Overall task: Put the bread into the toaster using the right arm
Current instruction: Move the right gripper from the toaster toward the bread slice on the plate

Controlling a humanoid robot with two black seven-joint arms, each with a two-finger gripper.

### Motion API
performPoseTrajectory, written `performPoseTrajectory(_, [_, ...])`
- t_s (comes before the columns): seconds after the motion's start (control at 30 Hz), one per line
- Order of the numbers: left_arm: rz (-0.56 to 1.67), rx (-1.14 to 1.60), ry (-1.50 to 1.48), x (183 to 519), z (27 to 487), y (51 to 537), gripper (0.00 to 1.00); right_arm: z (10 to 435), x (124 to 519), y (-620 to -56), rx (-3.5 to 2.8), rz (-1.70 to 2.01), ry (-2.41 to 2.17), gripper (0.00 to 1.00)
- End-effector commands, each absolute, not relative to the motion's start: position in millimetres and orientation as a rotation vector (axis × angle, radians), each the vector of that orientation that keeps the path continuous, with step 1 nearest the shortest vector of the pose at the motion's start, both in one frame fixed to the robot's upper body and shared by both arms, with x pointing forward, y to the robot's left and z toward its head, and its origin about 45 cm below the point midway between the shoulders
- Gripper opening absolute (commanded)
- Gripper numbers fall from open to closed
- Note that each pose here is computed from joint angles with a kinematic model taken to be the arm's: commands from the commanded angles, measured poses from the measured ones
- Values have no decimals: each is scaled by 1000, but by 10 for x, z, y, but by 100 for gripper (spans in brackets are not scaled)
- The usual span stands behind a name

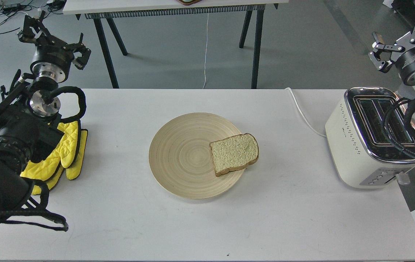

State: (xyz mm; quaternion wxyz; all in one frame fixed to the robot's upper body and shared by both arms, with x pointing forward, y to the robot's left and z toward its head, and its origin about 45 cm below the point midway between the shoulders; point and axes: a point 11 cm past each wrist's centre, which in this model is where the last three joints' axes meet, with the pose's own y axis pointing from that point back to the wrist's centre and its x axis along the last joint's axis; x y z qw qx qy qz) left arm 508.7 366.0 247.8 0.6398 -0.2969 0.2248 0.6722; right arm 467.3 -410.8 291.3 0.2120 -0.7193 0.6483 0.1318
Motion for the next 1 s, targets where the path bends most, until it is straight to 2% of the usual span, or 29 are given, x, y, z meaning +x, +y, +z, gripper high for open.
performPoseTrajectory(0.0, [1534, -677, 512, 5086, 2480, 3668, 100, 2887, 4685, -4066, -1992, 378, 1798, 99])
performPoseTrajectory(0.3, [1535, -677, 514, 5083, 2470, 3663, 100, 2932, 4713, -3934, -2053, 351, 1787, 99])
performPoseTrajectory(0.43, [1532, -676, 519, 5082, 2454, 3639, 100, 2999, 4694, -3619, -2199, 292, 1736, 99])
performPoseTrajectory(0.63, [1531, -676, 520, 5083, 2451, 3631, 100, 3032, 4564, -3137, -2554, -98, 1760, 99])
performPoseTrajectory(0.73, [1530, -676, 521, 5084, 2448, 3623, 100, 2839, 4463, -2869, -2748, -306, 1735, 98])
performPoseTrajectory(0.97, [1530, -675, 519, 5087, 2458, 3628, 100, 2060, 4196, -2387, -3131, -753, 1608, 93])
